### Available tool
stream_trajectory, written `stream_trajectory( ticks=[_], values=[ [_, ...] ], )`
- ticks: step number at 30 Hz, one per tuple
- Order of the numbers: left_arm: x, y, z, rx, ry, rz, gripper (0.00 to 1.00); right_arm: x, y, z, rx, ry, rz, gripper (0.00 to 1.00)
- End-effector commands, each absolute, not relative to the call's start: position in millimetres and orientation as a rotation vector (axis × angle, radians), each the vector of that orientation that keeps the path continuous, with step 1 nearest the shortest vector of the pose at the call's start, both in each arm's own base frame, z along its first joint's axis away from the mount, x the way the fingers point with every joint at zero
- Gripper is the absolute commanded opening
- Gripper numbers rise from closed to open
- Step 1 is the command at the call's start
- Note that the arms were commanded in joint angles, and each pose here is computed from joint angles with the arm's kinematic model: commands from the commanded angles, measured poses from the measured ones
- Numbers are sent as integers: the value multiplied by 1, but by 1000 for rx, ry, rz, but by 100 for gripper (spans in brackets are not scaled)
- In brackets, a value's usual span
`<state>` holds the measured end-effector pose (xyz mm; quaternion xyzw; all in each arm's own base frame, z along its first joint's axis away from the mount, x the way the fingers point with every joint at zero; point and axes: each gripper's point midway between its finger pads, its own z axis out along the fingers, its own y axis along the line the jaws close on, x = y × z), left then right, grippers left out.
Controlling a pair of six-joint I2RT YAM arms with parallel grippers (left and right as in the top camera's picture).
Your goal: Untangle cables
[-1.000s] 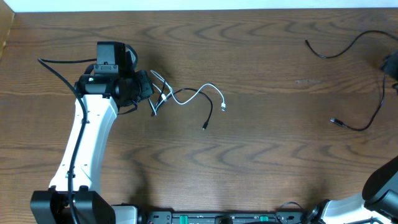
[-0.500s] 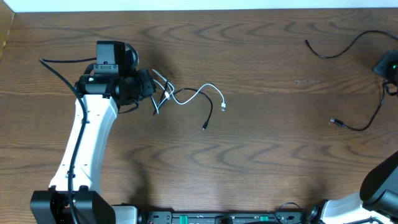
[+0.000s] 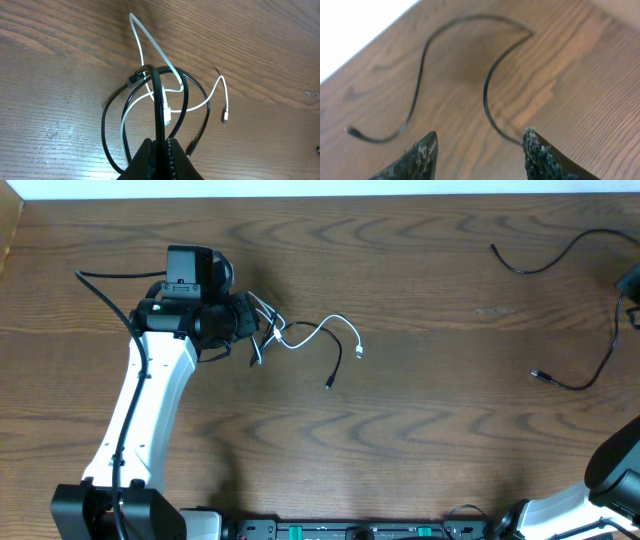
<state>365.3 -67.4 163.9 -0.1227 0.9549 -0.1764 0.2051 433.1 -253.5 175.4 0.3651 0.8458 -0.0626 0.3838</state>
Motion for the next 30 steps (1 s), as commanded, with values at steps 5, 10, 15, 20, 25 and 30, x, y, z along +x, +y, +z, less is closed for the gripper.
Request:
stream_trajectory(
  ticks=[5,10,15,20,25,30],
  values=[
    [363,-70,159,-329,2678,-502,8,439,-287,246,979,2116,-123,48],
    [363,-70,159,-329,2678,-502,8,439,-301,235,1040,2223,-108,53],
    [363,-70,159,-329,2679,-502,8,437,-317,189,1146,2300,-87,58],
    [362,-70,158,-331,2683,-502,8,437,-333,138,1216,2358,-76,65],
    [361,-69,158,-332,2687,-501,8,451,-333,106,1207,2376,-12,71],
    [361,-69,158,-333,2689,-501,8,472,-324,91,1182,2349,139,69]
  ],
)
